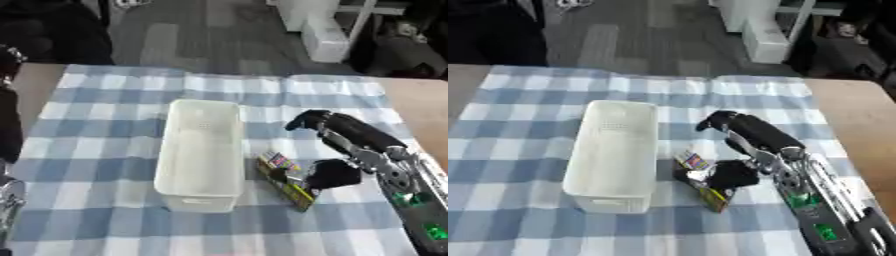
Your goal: Pick up objects on the table and place them in the box.
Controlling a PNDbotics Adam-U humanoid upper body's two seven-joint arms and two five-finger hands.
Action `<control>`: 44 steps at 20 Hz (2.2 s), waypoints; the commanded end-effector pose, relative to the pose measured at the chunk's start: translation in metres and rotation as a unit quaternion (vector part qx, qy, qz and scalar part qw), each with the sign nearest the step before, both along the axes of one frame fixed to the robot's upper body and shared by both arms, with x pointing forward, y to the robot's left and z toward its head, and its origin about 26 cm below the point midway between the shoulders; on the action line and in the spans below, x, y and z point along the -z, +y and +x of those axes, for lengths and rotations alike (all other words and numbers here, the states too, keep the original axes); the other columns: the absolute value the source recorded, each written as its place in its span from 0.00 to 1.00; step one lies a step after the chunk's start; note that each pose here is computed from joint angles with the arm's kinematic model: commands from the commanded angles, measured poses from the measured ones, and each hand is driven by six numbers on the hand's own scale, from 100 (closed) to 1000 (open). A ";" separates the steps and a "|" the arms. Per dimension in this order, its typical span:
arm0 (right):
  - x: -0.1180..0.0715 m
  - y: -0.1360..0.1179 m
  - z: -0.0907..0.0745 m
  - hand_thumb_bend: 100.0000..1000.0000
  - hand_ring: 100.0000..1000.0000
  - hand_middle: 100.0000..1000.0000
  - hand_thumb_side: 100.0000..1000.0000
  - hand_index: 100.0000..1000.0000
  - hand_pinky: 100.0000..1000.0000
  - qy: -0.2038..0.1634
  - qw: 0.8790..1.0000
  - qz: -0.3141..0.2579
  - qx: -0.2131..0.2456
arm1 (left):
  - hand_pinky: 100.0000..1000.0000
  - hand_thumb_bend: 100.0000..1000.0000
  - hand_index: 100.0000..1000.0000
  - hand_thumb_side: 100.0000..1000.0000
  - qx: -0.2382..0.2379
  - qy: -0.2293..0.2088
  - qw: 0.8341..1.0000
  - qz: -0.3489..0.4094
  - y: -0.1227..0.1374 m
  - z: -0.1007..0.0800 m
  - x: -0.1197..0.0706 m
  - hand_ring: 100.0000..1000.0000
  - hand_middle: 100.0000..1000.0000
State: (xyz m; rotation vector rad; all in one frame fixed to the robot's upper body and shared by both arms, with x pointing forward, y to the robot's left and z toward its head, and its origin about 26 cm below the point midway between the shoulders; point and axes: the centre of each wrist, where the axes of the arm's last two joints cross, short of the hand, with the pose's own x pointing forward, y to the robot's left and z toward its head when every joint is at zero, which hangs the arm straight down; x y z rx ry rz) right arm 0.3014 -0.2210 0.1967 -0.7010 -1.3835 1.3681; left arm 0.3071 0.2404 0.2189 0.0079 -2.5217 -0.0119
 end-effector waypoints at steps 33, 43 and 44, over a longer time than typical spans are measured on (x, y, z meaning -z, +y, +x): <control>0.005 0.007 0.022 0.62 0.86 0.85 0.66 0.85 0.75 0.039 0.998 -0.039 -0.002 | 0.64 0.57 0.84 0.94 0.001 -0.015 1.000 0.010 0.001 -0.003 -0.008 0.68 0.77; 0.011 0.004 0.028 0.60 0.86 0.86 0.76 0.86 0.75 0.048 0.998 -0.010 0.032 | 0.64 0.57 0.84 0.94 -0.001 -0.015 1.000 0.012 0.002 -0.003 -0.008 0.68 0.77; 0.012 0.003 0.029 0.60 0.86 0.86 0.76 0.86 0.75 0.049 0.998 -0.007 0.038 | 0.64 0.57 0.84 0.94 -0.001 -0.015 1.000 0.011 0.002 -0.003 -0.008 0.68 0.77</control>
